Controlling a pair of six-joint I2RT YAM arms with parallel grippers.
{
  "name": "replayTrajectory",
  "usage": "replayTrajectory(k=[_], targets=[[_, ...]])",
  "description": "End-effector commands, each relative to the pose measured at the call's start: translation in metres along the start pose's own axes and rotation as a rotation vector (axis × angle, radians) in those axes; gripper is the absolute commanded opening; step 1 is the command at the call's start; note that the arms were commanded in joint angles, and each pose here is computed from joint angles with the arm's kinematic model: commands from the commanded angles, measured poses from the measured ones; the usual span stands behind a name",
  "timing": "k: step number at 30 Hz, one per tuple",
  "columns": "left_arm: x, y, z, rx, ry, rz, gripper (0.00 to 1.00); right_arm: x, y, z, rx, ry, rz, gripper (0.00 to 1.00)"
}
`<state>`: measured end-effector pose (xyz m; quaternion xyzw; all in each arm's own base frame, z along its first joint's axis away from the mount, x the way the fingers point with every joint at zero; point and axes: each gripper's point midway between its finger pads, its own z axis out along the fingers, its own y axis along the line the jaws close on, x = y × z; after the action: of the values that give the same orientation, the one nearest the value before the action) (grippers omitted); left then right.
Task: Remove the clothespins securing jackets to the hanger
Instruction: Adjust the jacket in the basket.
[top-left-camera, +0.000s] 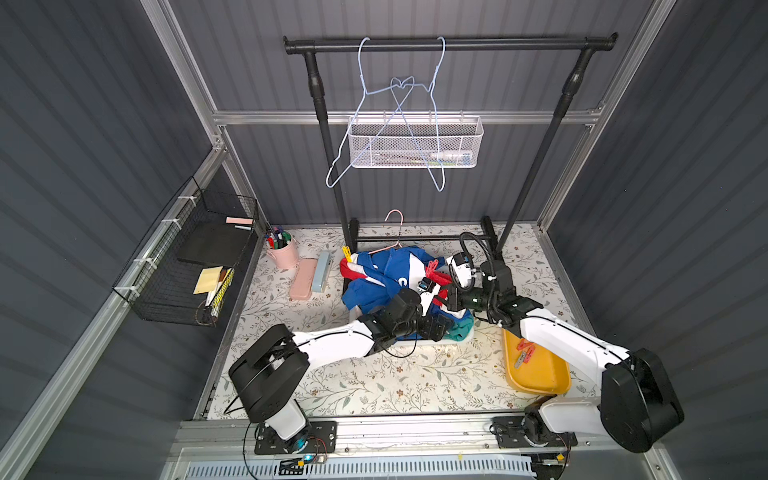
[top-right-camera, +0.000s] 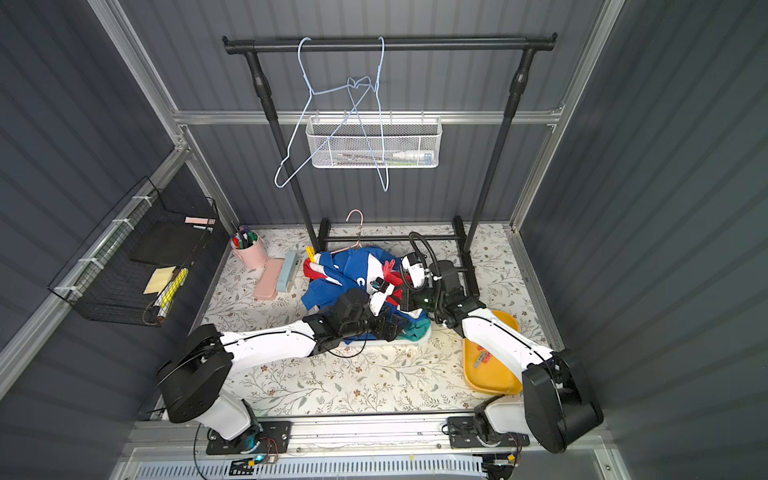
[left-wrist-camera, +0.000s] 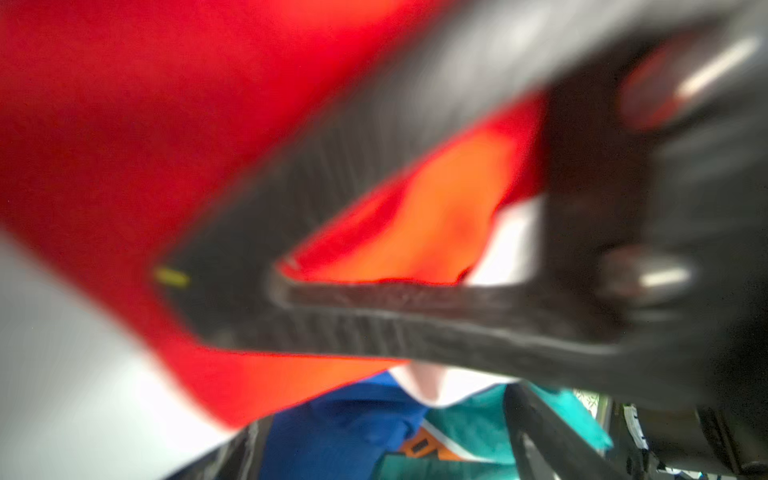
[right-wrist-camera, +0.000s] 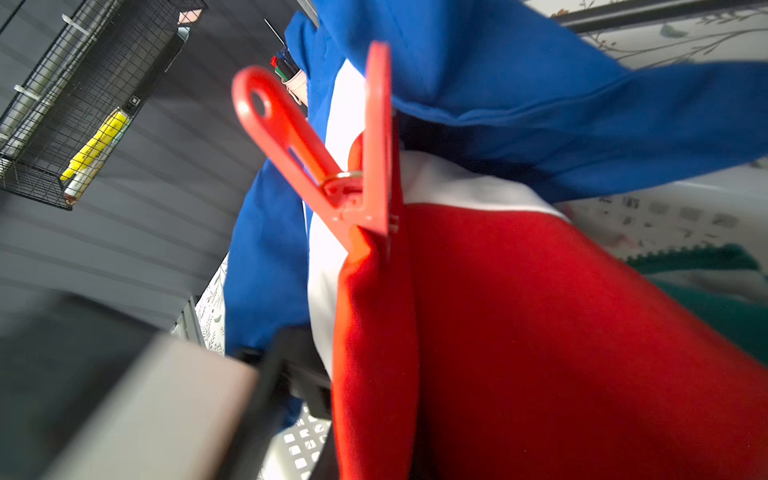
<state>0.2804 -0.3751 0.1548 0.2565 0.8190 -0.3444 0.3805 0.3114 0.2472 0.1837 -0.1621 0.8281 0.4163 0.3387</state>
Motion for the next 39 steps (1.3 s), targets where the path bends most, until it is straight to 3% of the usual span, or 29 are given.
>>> replayTrajectory(k=[1,6,10,16,25,31,39], targets=[[-0.024,0.006,-0.030,-0.058,-0.032,0.028,0.91,0.045,-0.006,0.001,0.004,0.153,0.065,0.00],[-0.052,0.035,-0.067,-0.140,-0.068,-0.010,0.94,0.045,-0.005,-0.003,0.014,0.150,0.050,0.00],[-0.110,0.059,-0.109,-0.179,-0.238,-0.044,0.93,0.048,-0.004,-0.007,0.015,0.150,0.048,0.00],[-0.184,0.110,-0.134,-0.212,-0.396,-0.010,0.89,0.057,0.005,-0.012,-0.030,0.156,0.057,0.00],[-0.237,0.138,-0.094,-0.226,-0.399,0.158,0.75,0.058,0.010,-0.017,-0.048,0.148,0.038,0.00],[-0.234,0.164,-0.068,-0.278,-0.358,0.146,0.65,0.056,0.012,-0.017,-0.059,0.149,0.032,0.00],[-0.223,0.167,-0.040,-0.230,-0.312,0.151,0.54,0.056,0.012,-0.017,-0.056,0.147,0.028,0.00]])
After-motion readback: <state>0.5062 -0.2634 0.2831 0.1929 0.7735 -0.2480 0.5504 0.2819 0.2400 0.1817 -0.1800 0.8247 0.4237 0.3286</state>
